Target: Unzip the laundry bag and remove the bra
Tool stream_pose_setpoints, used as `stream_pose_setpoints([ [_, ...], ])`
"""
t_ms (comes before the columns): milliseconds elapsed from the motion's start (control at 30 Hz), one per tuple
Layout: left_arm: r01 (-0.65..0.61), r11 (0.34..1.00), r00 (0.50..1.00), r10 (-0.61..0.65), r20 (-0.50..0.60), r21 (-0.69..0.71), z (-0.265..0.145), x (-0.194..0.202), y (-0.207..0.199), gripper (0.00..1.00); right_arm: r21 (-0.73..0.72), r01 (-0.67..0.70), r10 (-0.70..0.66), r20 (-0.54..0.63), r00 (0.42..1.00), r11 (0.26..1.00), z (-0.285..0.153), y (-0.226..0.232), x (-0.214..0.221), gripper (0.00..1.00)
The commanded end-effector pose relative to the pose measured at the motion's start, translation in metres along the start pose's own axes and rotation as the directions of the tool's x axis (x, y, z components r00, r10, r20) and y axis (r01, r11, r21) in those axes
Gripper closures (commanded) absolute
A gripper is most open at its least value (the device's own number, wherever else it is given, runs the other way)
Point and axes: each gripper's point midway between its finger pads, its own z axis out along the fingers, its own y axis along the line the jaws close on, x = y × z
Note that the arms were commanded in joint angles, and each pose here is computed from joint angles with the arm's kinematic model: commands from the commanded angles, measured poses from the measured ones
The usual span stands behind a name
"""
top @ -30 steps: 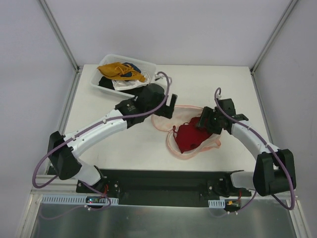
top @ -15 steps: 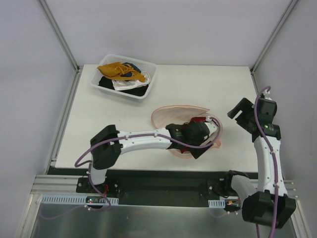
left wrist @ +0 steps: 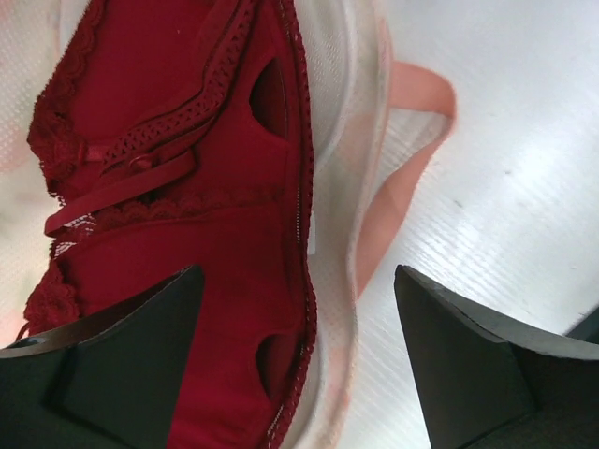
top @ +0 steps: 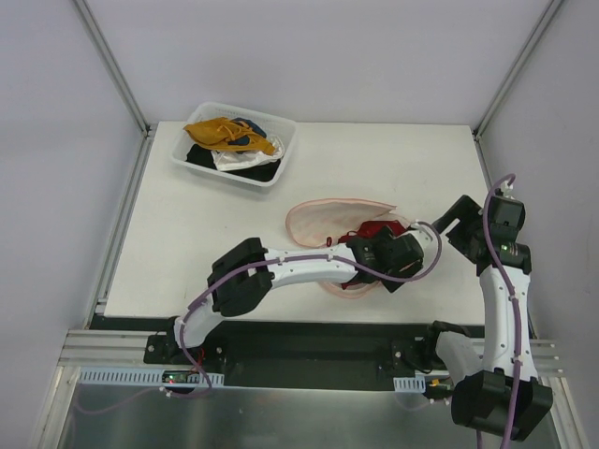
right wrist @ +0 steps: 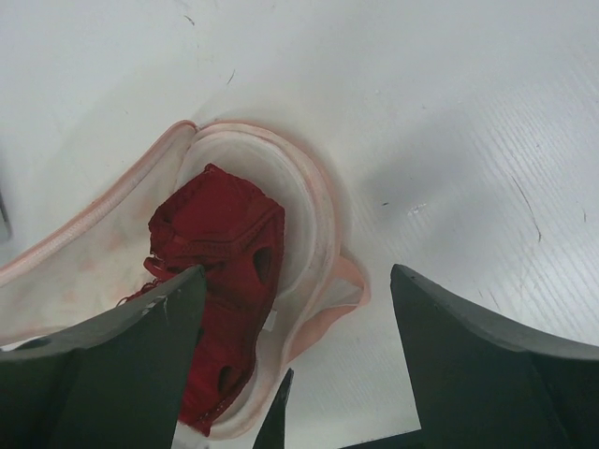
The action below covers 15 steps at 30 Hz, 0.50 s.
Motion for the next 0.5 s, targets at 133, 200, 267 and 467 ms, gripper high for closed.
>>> stream_pose_setpoints([
  [133, -0.073, 0.983, 0.997, 0.067, -0.042, -0.170, 0.018, 0.016, 0.031, 0.35, -0.026, -0.022, 0.022, 0.012, 1.000, 0.999, -0.006, 0.005, -0.003, 0.17],
  [200, -0.062, 0.981, 0.998, 0.059, -0.022, -0.185, 0.011, 0.007, 0.037, 0.49, -0.029, -0.021, 0.021, 0.015, 1.000, 0.999, -0.008, 0.006, -0.003, 0.17],
  [267, -0.051, 0.981, 0.999, 0.051, -0.006, -0.186, 0.006, 0.000, 0.042, 0.61, -0.035, -0.023, 0.024, 0.022, 0.999, 0.999, -0.010, 0.007, -0.005, 0.17],
  [467, 0.083, 0.990, 0.996, -0.081, 0.025, -0.112, -0.015, -0.014, 0.075, 1.00, -0.040, -0.021, 0.022, 0.035, 0.999, 0.999, -0.014, 0.008, -0.006, 0.18],
])
